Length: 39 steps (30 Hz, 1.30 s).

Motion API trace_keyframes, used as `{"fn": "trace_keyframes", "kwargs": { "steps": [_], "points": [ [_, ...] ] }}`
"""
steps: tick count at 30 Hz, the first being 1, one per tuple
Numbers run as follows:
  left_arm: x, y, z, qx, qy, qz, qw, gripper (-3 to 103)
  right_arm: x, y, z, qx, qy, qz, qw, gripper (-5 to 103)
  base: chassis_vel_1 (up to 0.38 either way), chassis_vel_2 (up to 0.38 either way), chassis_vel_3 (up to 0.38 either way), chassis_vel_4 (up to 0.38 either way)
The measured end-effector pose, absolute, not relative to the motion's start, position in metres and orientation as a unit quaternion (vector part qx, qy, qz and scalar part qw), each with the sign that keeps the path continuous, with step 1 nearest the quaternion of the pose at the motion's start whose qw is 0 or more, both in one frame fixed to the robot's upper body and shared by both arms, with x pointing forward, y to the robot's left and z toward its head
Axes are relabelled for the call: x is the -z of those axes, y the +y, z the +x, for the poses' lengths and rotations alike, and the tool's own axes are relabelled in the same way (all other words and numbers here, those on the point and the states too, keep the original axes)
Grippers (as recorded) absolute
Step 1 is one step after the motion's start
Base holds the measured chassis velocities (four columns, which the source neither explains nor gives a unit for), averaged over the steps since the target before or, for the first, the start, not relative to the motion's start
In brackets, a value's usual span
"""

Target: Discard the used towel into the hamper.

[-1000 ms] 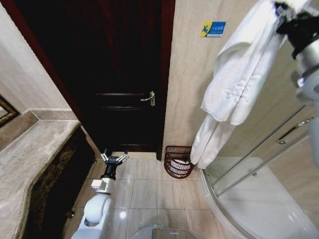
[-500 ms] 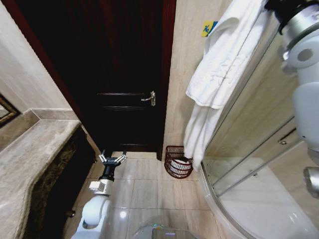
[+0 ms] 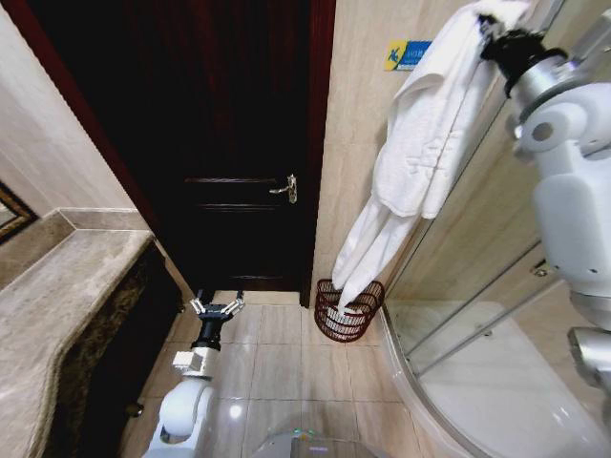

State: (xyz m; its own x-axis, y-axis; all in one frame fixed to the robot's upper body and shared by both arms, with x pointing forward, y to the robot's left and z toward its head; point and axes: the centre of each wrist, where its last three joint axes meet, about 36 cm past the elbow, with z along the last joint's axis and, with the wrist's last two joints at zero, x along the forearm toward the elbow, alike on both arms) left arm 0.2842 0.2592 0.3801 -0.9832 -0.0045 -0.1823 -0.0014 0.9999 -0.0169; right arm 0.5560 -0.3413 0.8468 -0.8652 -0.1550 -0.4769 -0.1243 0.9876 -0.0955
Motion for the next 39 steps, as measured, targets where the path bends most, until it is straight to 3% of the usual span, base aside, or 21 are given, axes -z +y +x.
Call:
{"fn": "trace_keyframes", "kwargs": {
  "steps": [39],
  "points": [
    [-0.378,0.254,0.280,0.012,0.996,0.005,0.084,100,-0.762,-0.325,0.579,0.030,0.978,-0.067,0.197,6,0.000,0.000,0.000,0.000]
  ]
}}
